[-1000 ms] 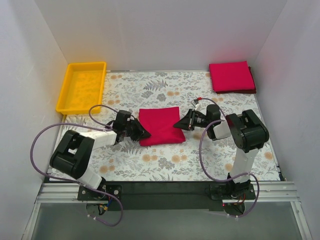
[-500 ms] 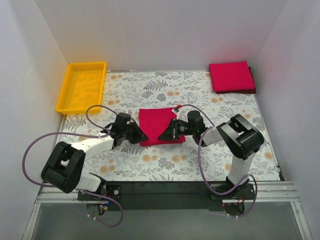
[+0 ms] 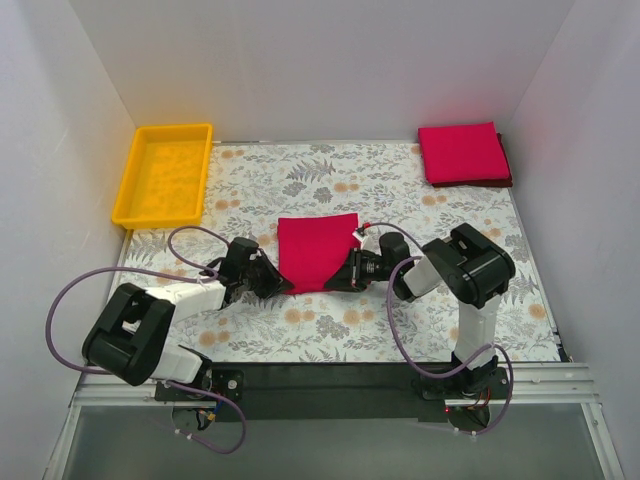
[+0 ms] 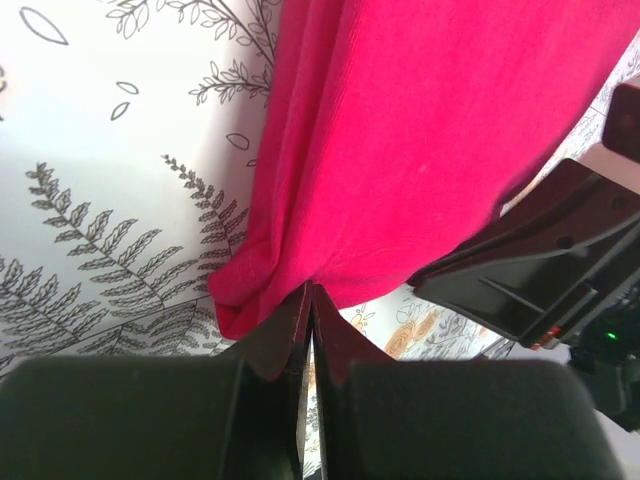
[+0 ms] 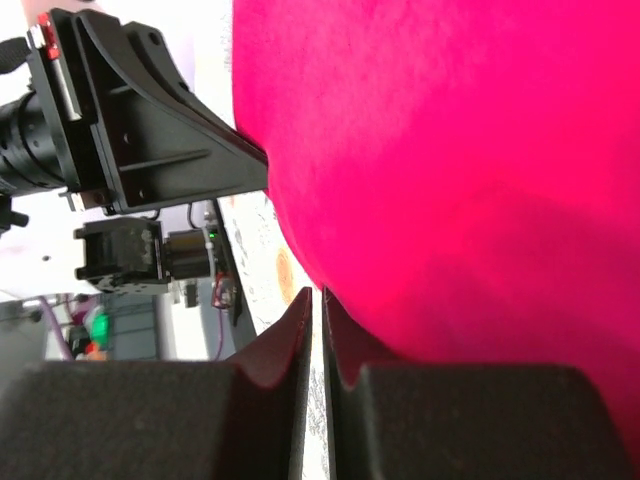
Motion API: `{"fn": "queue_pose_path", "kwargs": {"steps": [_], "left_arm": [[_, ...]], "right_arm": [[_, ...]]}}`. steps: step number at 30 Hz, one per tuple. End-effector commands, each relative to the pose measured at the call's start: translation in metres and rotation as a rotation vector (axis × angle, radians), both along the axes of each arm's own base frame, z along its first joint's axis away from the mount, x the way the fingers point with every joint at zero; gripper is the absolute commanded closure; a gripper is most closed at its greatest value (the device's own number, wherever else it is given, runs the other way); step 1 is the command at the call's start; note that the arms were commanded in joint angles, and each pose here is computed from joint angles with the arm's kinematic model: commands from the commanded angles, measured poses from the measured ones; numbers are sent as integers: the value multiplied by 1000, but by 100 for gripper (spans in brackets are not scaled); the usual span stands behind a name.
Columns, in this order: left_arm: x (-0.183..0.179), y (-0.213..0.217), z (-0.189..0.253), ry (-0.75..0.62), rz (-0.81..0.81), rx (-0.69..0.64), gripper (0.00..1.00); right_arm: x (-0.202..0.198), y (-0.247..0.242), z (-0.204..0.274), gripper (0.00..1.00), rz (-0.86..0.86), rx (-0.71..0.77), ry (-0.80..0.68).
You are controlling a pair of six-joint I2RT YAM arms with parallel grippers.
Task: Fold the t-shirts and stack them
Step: Fold the tshirt
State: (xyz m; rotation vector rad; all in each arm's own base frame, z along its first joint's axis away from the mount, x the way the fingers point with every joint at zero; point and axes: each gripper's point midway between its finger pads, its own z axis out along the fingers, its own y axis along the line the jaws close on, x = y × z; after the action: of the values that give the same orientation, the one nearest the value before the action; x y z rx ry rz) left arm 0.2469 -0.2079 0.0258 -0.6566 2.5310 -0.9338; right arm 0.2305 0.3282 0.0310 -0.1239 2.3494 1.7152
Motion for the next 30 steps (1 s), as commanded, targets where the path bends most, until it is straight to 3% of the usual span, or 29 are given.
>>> {"fn": "queue_pose_path", "kwargs": {"steps": [1, 5, 15, 23, 30], "left_arm": [[-20, 25, -23, 71, 28, 111, 100], [-17, 23, -16, 47, 1, 109, 100], [-19, 28, -9, 21, -24, 141, 100], [1, 34, 34, -115, -9, 185, 93], [10, 29, 19, -72, -23, 204, 92]], "right_arm": [[8, -17, 0, 87, -67, -86, -40], [15, -27, 17, 86, -89, -81, -94], [6, -79, -36, 88, -159, -172, 26], [44, -68, 50, 87, -159, -41, -161], [86, -54, 58, 86, -181, -32, -201]]}}
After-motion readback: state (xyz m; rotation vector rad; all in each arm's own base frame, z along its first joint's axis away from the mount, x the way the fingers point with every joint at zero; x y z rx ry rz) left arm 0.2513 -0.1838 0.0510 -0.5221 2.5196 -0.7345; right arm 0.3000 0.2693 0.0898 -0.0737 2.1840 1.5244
